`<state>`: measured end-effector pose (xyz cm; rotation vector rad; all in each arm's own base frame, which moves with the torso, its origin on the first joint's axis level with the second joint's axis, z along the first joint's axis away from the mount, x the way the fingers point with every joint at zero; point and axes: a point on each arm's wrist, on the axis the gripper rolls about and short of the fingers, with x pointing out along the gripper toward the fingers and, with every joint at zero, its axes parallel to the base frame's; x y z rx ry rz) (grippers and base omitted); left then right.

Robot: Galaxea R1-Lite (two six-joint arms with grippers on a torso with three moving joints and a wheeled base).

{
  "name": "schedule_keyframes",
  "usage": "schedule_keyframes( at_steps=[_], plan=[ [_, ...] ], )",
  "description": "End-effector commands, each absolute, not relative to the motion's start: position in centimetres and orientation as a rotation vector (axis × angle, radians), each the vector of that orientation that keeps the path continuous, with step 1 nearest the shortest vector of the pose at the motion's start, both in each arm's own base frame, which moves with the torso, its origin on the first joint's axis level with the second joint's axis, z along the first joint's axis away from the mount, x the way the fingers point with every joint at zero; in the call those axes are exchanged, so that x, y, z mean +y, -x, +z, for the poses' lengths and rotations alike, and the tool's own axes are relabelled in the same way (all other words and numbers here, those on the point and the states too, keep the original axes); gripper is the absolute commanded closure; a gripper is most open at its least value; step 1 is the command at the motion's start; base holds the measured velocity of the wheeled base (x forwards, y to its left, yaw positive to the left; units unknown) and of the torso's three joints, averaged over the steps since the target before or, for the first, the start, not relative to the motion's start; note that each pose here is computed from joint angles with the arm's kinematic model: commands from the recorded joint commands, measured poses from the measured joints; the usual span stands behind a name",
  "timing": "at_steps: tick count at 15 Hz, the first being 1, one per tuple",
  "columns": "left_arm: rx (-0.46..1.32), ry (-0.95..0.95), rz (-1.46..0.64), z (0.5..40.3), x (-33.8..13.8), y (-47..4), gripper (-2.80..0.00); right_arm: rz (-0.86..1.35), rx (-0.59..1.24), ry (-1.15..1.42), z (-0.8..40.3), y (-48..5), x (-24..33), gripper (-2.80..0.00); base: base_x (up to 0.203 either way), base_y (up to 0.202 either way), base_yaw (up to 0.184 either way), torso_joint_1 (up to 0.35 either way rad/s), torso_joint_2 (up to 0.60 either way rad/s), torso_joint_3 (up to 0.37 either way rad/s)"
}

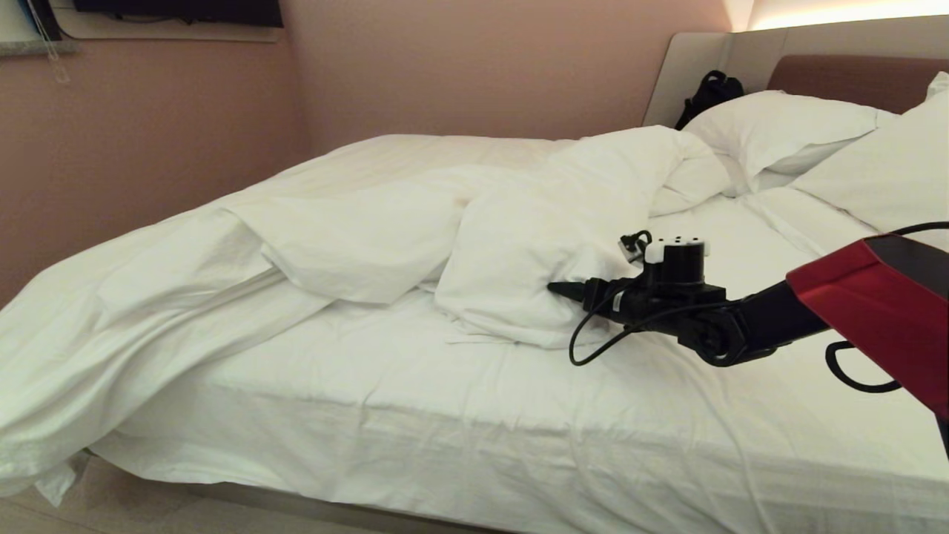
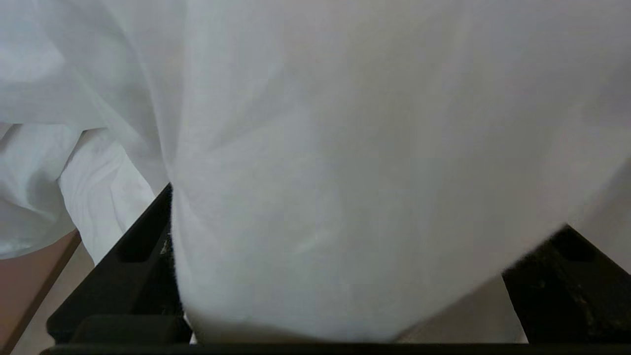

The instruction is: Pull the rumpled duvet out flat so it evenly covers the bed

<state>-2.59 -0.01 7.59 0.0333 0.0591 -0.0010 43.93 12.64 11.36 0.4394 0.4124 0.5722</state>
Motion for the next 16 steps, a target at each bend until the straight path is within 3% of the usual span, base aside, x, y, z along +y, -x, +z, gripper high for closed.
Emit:
schedule_keyframes(
  at_steps=[1, 4, 5, 16],
  plan=[
    [0.060, -0.034, -0.001, 7.6, 0.0, 2.6, 0.00, 0.581, 0.412, -0.444, 11.6, -43.7, 12.7, -2.80, 0.000, 0.000, 0.000, 0.000, 0.00, 0.000],
    [0.060, -0.034, -0.001, 7.6, 0.0, 2.6, 0.00, 0.589, 0.412, -0.446, 12.0, -43.3, 12.9, -2.80, 0.000, 0.000, 0.000, 0.000, 0.00, 0.000],
    [0.060, -0.034, -0.001, 7.6, 0.0, 2.6, 0.00, 0.591, 0.414, -0.446, 12.0, -43.1, 13.0, 0.00, 0.000, 0.000, 0.000, 0.000, 0.00, 0.000],
    [0.060, -0.034, -0.001, 7.6, 0.0, 2.6, 0.00, 0.597, 0.400, -0.445, 13.2, -42.3, 13.1, 0.00, 0.000, 0.000, 0.000, 0.000, 0.00, 0.000]
  ],
)
